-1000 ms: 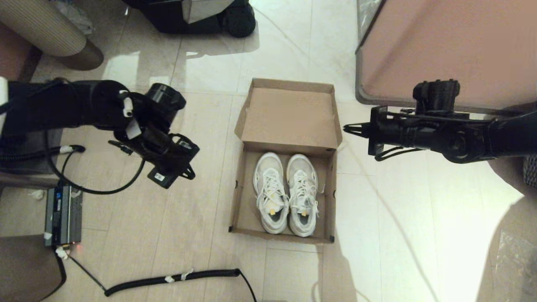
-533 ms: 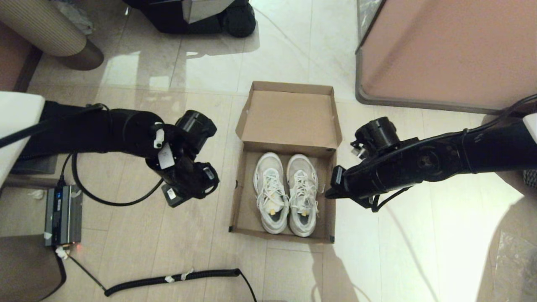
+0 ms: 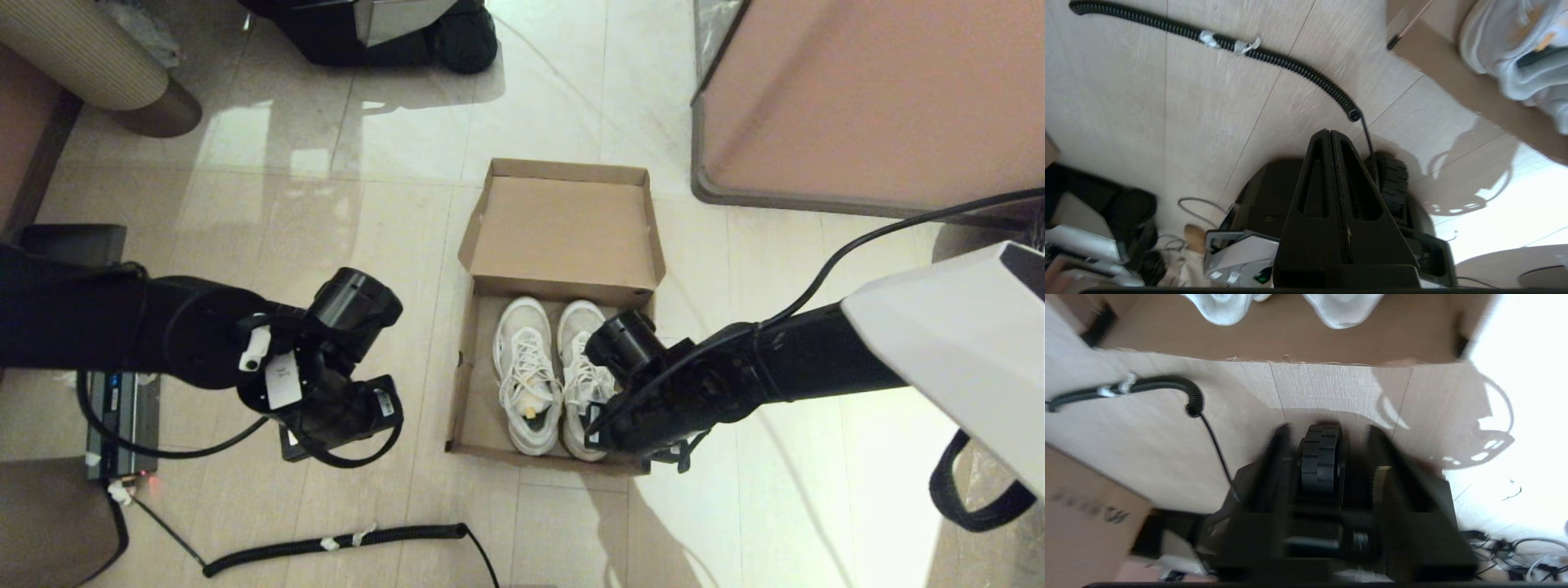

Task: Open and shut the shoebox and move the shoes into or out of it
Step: Put the shoes out of the shoe box

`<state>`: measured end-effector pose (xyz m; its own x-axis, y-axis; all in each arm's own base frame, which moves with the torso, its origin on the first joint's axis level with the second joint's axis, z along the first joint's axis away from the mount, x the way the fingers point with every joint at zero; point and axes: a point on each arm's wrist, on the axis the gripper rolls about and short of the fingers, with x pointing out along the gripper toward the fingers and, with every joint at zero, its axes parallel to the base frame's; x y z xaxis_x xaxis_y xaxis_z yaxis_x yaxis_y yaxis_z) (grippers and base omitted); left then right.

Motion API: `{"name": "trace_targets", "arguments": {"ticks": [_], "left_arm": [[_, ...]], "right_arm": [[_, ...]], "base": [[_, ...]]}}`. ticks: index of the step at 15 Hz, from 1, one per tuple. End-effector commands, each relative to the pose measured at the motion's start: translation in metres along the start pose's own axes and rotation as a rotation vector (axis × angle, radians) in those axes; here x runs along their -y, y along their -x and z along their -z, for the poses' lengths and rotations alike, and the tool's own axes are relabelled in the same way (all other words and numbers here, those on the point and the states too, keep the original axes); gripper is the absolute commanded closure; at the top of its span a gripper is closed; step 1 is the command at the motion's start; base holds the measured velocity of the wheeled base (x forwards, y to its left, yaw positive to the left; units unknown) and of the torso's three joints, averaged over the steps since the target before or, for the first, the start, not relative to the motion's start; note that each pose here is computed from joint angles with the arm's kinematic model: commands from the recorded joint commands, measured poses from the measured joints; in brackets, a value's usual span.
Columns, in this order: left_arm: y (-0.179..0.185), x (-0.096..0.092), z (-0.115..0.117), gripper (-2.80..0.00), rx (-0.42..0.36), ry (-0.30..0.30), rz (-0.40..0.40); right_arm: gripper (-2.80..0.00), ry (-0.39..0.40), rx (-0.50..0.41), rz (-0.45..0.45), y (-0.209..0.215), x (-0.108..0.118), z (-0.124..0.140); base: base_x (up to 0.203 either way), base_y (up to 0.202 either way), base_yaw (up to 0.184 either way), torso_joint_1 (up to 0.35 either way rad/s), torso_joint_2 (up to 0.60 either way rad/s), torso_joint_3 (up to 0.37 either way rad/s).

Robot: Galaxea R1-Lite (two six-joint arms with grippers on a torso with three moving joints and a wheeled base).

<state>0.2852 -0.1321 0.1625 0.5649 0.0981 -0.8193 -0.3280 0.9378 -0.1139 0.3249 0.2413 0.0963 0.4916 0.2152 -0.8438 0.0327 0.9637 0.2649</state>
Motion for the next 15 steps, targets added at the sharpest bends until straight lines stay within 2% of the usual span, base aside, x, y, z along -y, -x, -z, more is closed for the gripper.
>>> {"name": "trace_targets", "arguments": {"ticks": [1,5,9,11,15], "left_arm": [[0.008,-0.002,-0.002,0.0,0.021,0.014,0.016],[0.013,-0.004,-0.003,0.0,0.032,0.021,0.028],[0.013,-0.003,-0.004,0.0,0.041,0.025,0.038],[0.014,-0.003,-0.005,0.0,0.044,0.027,0.043],[0.013,-0.001,-0.006,0.0,0.056,0.031,0.055]], "right_arm": [[-2.8,0.029,-0.024,0.051,-0.04,-0.007,0.016],[-2.8,0.035,0.071,0.057,-0.078,-0.021,0.011],[-2.8,-0.005,0.149,0.032,-0.091,-0.037,-0.004],[-2.8,-0.019,0.217,0.032,-0.101,-0.041,-0.009],[-2.8,-0.027,0.296,0.033,-0.118,-0.048,-0.022]], "base": [[0.0,0.0,0.0,0.0,0.0,0.0],[0.0,0.0,0.0,0.0,0.0,0.0],[0.0,0.0,0.0,0.0,0.0,0.0],[0.0,0.0,0.0,0.0,0.0,0.0],[0.0,0.0,0.0,0.0,0.0,0.0]]}}
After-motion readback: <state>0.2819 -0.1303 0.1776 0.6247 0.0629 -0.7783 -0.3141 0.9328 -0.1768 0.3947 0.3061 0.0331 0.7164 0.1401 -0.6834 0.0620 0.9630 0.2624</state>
